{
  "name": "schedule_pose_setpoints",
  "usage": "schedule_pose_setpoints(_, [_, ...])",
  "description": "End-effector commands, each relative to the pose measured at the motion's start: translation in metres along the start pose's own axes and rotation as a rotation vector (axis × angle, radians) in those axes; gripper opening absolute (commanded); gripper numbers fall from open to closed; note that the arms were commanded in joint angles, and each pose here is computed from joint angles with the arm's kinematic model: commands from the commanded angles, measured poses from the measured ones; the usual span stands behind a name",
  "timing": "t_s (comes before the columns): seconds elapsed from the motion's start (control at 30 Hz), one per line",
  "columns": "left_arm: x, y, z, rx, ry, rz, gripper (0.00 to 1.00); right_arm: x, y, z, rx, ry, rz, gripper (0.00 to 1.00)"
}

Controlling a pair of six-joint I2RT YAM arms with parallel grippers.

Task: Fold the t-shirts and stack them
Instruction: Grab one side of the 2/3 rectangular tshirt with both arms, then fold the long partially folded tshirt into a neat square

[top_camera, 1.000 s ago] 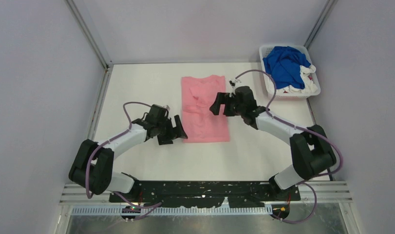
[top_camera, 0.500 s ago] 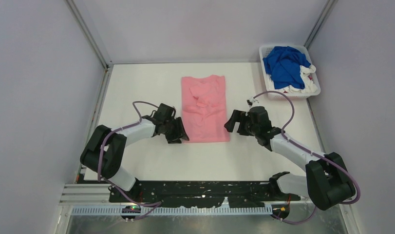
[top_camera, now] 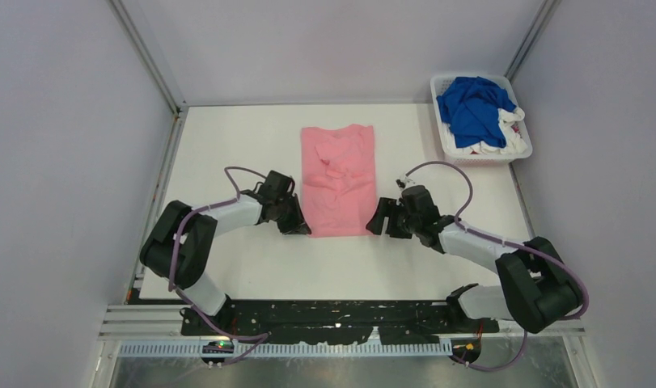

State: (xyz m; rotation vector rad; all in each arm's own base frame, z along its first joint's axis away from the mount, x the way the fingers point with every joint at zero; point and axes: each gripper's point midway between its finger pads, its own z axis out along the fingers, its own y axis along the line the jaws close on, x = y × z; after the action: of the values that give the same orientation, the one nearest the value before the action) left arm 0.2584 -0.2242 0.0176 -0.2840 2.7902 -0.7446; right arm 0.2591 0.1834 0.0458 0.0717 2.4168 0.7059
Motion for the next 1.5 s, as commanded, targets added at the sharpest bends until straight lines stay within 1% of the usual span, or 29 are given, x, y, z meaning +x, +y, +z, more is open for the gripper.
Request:
schedule_pose_setpoints(0.0, [-0.006, 0.001, -0.003, -0.019, -0.044, 0.019, 0.00, -0.004, 0.006, 0.013, 0.005, -0.003, 0.017, 0.69])
schedule_pose_setpoints(0.03, [-0.006, 0.002, -0.004, -0.019, -0.045, 0.020, 0.00, 0.000, 0.004, 0.018, 0.016, 0.013, 0.020, 0.64])
schedule_pose_setpoints(0.13, [-0.005, 0.002, -0.005, -0.022, -0.048, 0.023, 0.00, 0.007, 0.003, 0.026, 0.026, 0.040, 0.018, 0.54])
schedule_pose_setpoints(0.17, [-0.005, 0.002, -0.005, -0.023, -0.047, 0.022, 0.00, 0.011, 0.003, 0.029, 0.025, 0.057, 0.015, 0.45])
schedule_pose_setpoints(0.2, [-0.005, 0.003, -0.005, -0.025, -0.048, 0.022, 0.00, 0.013, 0.004, 0.030, 0.025, 0.066, 0.015, 0.40])
schedule_pose_setpoints(0.23, [-0.004, 0.003, -0.005, -0.025, -0.047, 0.022, 0.00, 0.016, 0.006, 0.030, 0.021, 0.076, 0.010, 0.32])
schedule_pose_setpoints(0.27, [-0.004, 0.004, -0.005, -0.027, -0.047, 0.022, 0.00, 0.019, 0.005, 0.030, 0.025, 0.086, 0.009, 0.29])
schedule_pose_setpoints(0.3, [-0.003, 0.005, -0.005, -0.029, -0.048, 0.021, 0.00, 0.020, 0.007, 0.030, 0.024, 0.090, 0.004, 0.24])
schedule_pose_setpoints(0.47, [0.008, 0.012, -0.012, -0.040, -0.041, 0.020, 0.00, 0.032, 0.003, 0.019, 0.058, 0.125, -0.006, 0.17])
schedule_pose_setpoints(0.5, [0.014, 0.016, -0.015, -0.050, -0.032, 0.021, 0.00, 0.042, -0.002, 0.015, 0.078, 0.156, -0.004, 0.13])
schedule_pose_setpoints(0.53, [0.021, 0.020, -0.019, -0.058, -0.026, 0.025, 0.00, 0.045, 0.000, 0.010, 0.069, 0.168, -0.010, 0.11])
schedule_pose_setpoints(0.57, [0.029, 0.026, -0.022, -0.072, -0.021, 0.030, 0.00, 0.056, -0.005, 0.005, 0.082, 0.205, -0.008, 0.09])
schedule_pose_setpoints(0.6, [0.037, 0.031, -0.027, -0.082, -0.019, 0.037, 0.00, 0.061, 0.001, -0.001, 0.053, 0.221, -0.011, 0.08])
schedule_pose_setpoints(0.63, [0.046, 0.037, -0.032, -0.096, -0.014, 0.047, 0.00, 0.075, -0.004, -0.007, 0.061, 0.263, -0.007, 0.06])
schedule_pose_setpoints(0.73, [0.075, 0.051, -0.050, -0.139, -0.005, 0.087, 0.00, 0.100, 0.011, -0.031, -0.009, 0.328, -0.021, 0.05])
schedule_pose_setpoints(0.77, [0.084, 0.053, -0.056, -0.142, 0.000, 0.101, 0.00, 0.107, 0.014, -0.037, -0.013, 0.354, -0.019, 0.05])
schedule_pose_setpoints(0.8, [0.092, 0.053, -0.062, -0.135, 0.005, 0.117, 0.00, 0.111, 0.026, -0.046, -0.063, 0.359, -0.038, 0.05])
schedule_pose_setpoints(0.83, [0.100, 0.051, -0.069, -0.120, 0.009, 0.131, 0.00, 0.116, 0.030, -0.052, -0.076, 0.377, -0.033, 0.05])
schedule_pose_setpoints(0.87, [0.106, 0.048, -0.076, -0.097, 0.009, 0.143, 0.00, 0.118, 0.043, -0.061, -0.132, 0.379, -0.047, 0.05])
schedule_pose_setpoints(0.97, [0.116, 0.036, -0.095, -0.018, -0.003, 0.169, 0.00, 0.116, 0.064, -0.077, -0.210, 0.374, -0.046, 0.05])
schedule_pose_setpoints(1.0, [0.115, 0.031, -0.101, 0.010, -0.019, 0.172, 0.00, 0.108, 0.073, -0.084, -0.243, 0.345, -0.053, 0.05])
schedule_pose_setpoints(1.1, [0.100, 0.009, -0.119, 0.109, -0.124, 0.202, 0.00, 0.089, 0.082, -0.095, -0.258, 0.267, -0.078, 0.05])
schedule_pose_setpoints(1.2, [0.075, -0.016, -0.134, 0.167, -0.230, 0.233, 0.00, 0.063, 0.094, -0.101, -0.265, 0.186, -0.109, 0.05])
schedule_pose_setpoints(1.27, [0.055, -0.029, -0.144, 0.164, -0.291, 0.251, 0.00, 0.046, 0.100, -0.101, -0.269, 0.139, -0.111, 0.05])
schedule_pose_setpoints(1.3, [0.045, -0.034, -0.147, 0.153, -0.316, 0.259, 0.00, 0.041, 0.100, -0.098, -0.266, 0.141, -0.105, 0.05])
schedule_pose_setpoints(1.37, [0.024, -0.046, -0.152, 0.148, -0.353, 0.266, 0.00, 0.018, 0.107, -0.098, -0.272, 0.101, -0.110, 0.05])
schedule_pose_setpoints(1.47, [-0.006, -0.060, -0.155, 0.151, -0.389, 0.261, 0.00, -0.013, 0.103, -0.090, -0.247, 0.055, -0.096, 0.05])
